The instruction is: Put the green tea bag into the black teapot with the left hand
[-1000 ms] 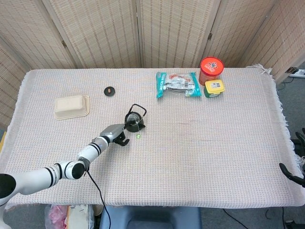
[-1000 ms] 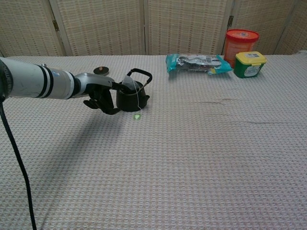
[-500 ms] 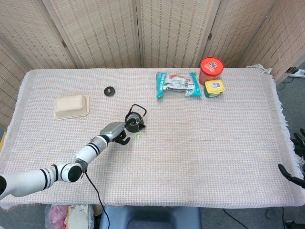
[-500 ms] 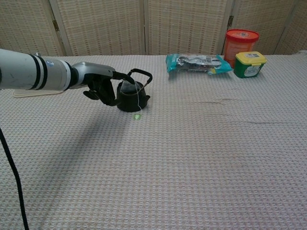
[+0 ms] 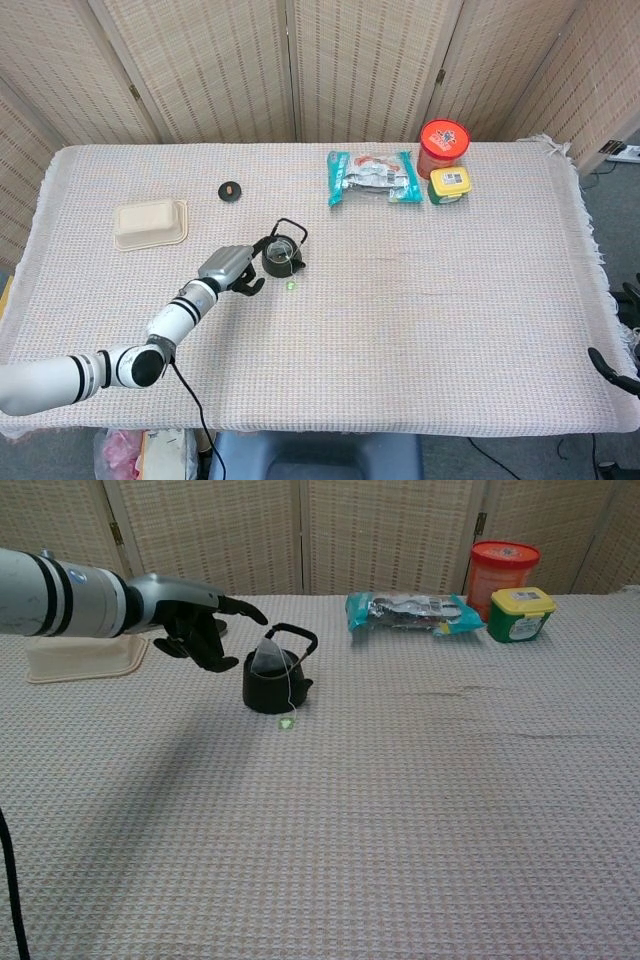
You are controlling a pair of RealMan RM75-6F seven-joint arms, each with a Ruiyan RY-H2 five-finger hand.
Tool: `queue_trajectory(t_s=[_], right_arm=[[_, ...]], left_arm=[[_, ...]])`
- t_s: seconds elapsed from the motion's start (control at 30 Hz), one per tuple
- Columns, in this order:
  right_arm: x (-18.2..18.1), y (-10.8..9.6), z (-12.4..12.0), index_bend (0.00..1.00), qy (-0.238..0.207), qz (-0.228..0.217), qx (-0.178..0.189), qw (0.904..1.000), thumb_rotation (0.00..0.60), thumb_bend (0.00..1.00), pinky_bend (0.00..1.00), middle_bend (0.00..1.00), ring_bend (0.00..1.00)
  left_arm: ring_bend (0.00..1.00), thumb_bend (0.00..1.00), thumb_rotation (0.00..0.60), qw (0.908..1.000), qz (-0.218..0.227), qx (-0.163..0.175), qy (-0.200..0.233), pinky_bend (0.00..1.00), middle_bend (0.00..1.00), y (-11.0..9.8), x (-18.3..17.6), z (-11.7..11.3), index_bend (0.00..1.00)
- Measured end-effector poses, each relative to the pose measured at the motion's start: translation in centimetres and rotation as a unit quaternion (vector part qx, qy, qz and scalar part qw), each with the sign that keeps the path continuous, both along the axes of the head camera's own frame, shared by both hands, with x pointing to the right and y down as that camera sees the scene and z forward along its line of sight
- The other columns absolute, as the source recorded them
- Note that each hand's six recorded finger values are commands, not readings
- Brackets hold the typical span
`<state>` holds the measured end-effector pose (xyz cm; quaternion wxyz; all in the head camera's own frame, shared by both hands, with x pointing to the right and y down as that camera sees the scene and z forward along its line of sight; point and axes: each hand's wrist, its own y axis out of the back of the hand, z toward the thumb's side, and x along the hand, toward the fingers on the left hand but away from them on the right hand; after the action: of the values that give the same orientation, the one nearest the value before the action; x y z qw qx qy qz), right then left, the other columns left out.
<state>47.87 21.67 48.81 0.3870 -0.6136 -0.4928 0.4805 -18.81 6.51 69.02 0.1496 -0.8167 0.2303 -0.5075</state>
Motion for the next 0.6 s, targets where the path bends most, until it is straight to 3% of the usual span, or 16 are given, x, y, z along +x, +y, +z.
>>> queue_trajectory(t_s=[0.23,0.6], right_arm=[[0.0,-0.3,0.4,0.00,0.006,0.006,-0.003,1.0000,0.600,0.19,0.00,0.00,0.00],[-0.1,-0.4,0.4,0.00,0.007,0.006,-0.002,1.0000,0.600,0.19,0.00,0.00,0.00]], left_arm=[[1.00,0.51,0.600,0.9999,0.002,-0.011,-0.002,1.00,1.00,-0.5,-0.1,1.4,0.00],[1.00,0.51,0.600,0.9993,0.009,-0.035,0.003,1.00,1.00,0.6,0.0,3.4,0.00]])
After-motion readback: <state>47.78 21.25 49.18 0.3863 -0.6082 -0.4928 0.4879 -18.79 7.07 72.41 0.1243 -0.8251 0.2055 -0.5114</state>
